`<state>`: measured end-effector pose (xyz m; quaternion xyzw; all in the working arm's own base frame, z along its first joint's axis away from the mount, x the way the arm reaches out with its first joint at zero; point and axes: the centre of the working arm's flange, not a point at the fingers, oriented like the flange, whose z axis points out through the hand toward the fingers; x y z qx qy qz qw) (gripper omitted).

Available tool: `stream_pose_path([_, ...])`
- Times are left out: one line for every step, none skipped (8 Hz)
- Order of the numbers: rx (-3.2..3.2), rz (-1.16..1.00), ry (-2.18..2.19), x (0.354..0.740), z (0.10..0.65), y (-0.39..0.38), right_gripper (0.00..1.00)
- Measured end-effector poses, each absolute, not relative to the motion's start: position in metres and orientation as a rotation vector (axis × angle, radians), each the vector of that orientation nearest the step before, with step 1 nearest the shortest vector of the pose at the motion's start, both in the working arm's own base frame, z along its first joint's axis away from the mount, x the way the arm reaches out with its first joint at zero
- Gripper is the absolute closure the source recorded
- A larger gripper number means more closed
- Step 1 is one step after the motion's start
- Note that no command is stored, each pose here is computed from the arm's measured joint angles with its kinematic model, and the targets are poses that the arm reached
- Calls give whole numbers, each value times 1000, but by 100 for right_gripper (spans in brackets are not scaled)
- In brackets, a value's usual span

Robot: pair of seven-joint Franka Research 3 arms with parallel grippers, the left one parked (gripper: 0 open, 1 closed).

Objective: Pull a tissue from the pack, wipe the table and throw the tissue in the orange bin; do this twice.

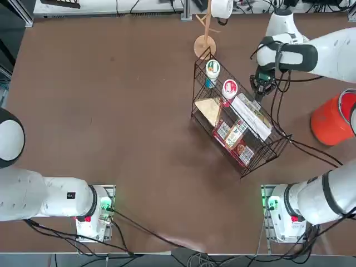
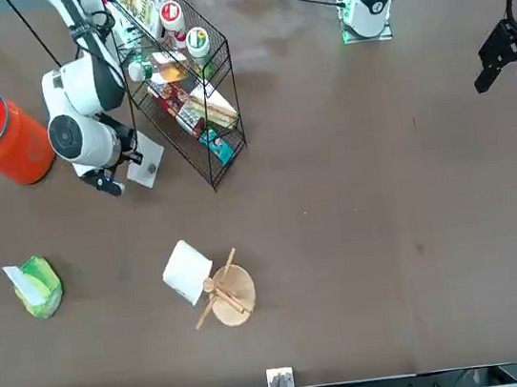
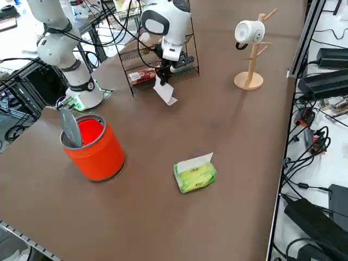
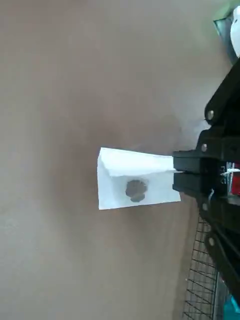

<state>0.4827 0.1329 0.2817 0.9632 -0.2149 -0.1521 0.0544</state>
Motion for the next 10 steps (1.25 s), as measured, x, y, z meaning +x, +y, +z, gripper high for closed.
stream_pose_path([2926, -459, -653, 484, 278, 133, 99])
stream_pose_path([2926, -455, -655, 485, 273, 133, 99])
stream_pose_path([2931, -442, -657, 487, 270, 134, 99])
stream_pose_path([2934, -429, -663, 492, 268, 135, 99])
stream_pose_path([2933, -419, -676, 498, 266, 137, 99])
stream_pose_path([2932, -409, -687, 505, 264, 141, 99])
stream_pose_path([2930, -401, -690, 509, 260, 147, 99])
stream_pose_path([2926, -400, -688, 510, 253, 153, 99])
stream_pose_path([2924, -401, -680, 510, 246, 156, 99])
stream_pose_path([2922, -405, -669, 509, 241, 160, 99])
